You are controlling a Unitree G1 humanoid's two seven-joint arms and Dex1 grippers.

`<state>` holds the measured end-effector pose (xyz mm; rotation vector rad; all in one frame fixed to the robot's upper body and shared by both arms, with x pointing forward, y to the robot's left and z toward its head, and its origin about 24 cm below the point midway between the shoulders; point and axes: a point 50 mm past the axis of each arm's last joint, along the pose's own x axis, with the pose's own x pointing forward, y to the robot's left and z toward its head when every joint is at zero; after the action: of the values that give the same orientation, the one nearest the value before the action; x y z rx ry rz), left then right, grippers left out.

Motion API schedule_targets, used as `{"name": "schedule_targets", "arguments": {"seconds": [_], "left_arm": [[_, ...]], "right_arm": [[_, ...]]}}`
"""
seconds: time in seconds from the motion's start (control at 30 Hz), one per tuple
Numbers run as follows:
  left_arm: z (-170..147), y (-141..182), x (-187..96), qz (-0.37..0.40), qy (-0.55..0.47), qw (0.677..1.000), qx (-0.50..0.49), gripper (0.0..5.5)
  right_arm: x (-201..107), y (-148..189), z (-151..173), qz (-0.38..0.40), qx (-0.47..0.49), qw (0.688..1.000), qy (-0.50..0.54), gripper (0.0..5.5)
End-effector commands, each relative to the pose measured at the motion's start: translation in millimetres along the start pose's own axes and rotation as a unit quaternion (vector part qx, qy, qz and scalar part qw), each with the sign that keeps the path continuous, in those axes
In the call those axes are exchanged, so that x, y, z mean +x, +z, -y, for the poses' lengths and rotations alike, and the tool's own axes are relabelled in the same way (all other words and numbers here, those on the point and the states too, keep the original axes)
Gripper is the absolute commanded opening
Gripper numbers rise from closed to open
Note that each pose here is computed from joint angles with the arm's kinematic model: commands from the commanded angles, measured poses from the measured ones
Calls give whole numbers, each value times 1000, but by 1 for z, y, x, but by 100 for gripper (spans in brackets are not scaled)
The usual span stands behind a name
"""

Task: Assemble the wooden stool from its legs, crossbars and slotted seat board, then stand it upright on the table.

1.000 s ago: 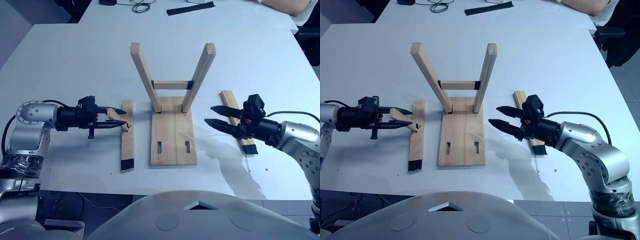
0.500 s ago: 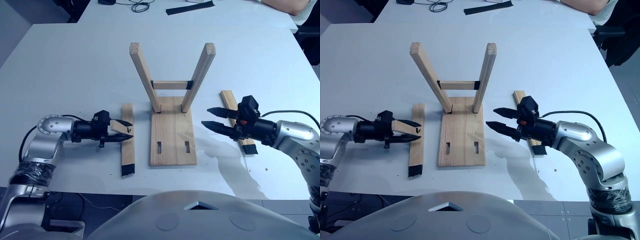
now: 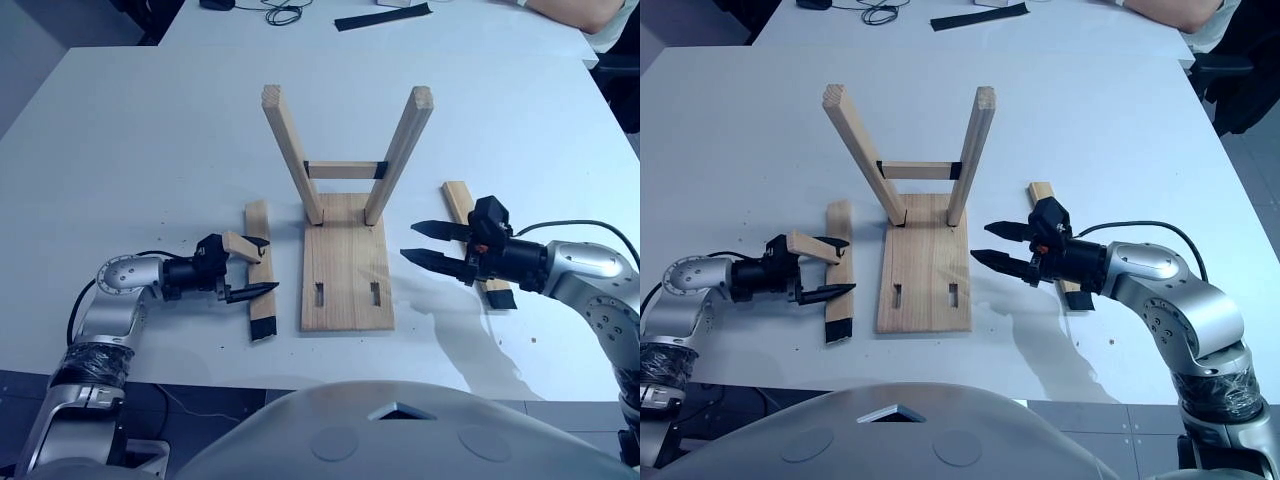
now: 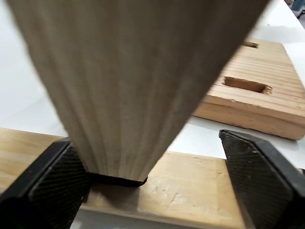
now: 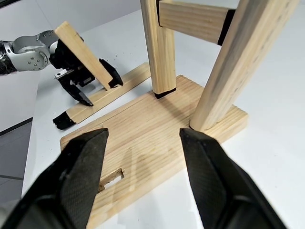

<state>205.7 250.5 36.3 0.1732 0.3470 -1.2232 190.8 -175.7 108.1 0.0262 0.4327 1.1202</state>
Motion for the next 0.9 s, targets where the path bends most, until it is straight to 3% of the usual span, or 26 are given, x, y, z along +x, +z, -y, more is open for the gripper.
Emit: {"name": "schedule_targets", "arguments": {"seconds": [0.03, 0.33, 0.9], "left_arm": [[-1, 5, 0, 4, -3, 1000, -12, 443], [-11, 31, 3, 44, 5, 999, -7, 443], [-21, 49, -2, 74, 20, 997, -11, 443]], "right_arm": [[0, 3, 2, 0, -15, 1000, -1, 277], [3, 0, -1, 2, -18, 1000, 4, 277], [4, -3, -1, -2, -24, 1000, 4, 277]]}}
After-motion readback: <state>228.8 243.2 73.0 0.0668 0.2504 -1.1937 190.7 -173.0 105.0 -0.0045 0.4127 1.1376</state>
